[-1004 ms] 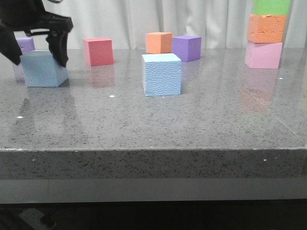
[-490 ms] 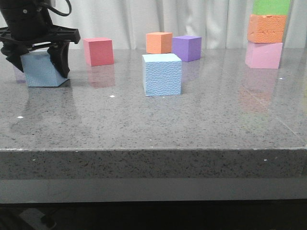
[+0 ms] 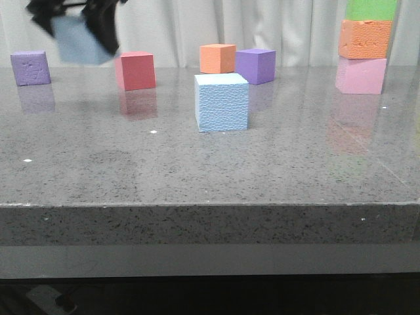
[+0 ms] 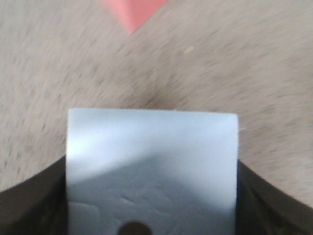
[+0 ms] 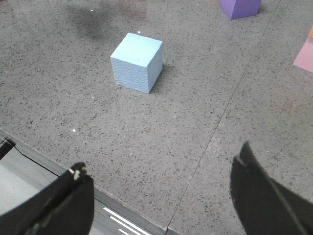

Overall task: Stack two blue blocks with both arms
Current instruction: 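Lift the cube with the left gripper and carry it above the placed cube, then lower the held cube onto the placed light-blue cube with the left gripper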

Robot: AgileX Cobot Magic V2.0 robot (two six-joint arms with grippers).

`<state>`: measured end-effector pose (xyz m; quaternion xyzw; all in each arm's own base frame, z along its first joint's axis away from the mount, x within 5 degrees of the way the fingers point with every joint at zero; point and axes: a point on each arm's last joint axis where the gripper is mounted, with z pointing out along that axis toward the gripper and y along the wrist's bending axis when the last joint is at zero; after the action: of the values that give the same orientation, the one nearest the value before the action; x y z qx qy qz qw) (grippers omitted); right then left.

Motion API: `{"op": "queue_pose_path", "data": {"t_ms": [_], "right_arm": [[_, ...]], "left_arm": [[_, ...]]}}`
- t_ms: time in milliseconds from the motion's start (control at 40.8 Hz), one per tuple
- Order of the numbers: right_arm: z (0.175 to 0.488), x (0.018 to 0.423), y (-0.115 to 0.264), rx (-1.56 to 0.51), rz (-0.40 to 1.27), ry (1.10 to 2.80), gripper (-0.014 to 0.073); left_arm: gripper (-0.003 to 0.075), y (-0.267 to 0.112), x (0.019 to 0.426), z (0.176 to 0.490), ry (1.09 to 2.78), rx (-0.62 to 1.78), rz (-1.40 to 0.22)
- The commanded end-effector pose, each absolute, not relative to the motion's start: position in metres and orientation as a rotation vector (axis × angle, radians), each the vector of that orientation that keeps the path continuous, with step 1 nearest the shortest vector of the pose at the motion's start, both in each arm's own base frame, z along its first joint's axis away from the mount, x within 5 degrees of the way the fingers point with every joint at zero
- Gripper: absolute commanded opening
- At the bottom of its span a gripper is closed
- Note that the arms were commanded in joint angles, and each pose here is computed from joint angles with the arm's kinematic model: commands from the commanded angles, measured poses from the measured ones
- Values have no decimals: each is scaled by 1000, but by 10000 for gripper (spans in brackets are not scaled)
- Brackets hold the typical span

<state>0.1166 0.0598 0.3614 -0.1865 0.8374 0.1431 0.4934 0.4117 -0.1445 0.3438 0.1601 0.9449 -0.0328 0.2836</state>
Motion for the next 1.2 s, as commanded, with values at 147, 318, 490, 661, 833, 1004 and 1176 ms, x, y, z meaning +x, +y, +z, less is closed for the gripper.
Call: {"op": "queue_pose_path", "data": {"t_ms": [147, 318, 490, 661, 833, 1004, 1176], "right_arm": [[375, 118, 59, -431, 355, 1944, 584], [375, 118, 59, -431, 355, 1944, 584], [375, 118, 59, -431, 355, 1944, 584], [375, 118, 59, -431, 355, 1944, 584], [375, 118, 59, -431, 355, 1944, 584], [375, 118, 59, -431, 355, 1944, 584], [375, 118, 59, -431, 355, 1944, 584]], "left_arm": [[350, -207, 368, 419, 2174, 825, -152], [350, -253, 332, 413, 1909, 1456, -164], [350, -272, 324, 406, 1808, 1599, -158], [350, -274, 334, 392, 1809, 1637, -122], [351, -277, 341, 384, 1754, 1692, -66], [351, -278, 344, 381, 1721, 1733, -32], [351, -273, 347, 380, 1735, 1723, -30]]}}
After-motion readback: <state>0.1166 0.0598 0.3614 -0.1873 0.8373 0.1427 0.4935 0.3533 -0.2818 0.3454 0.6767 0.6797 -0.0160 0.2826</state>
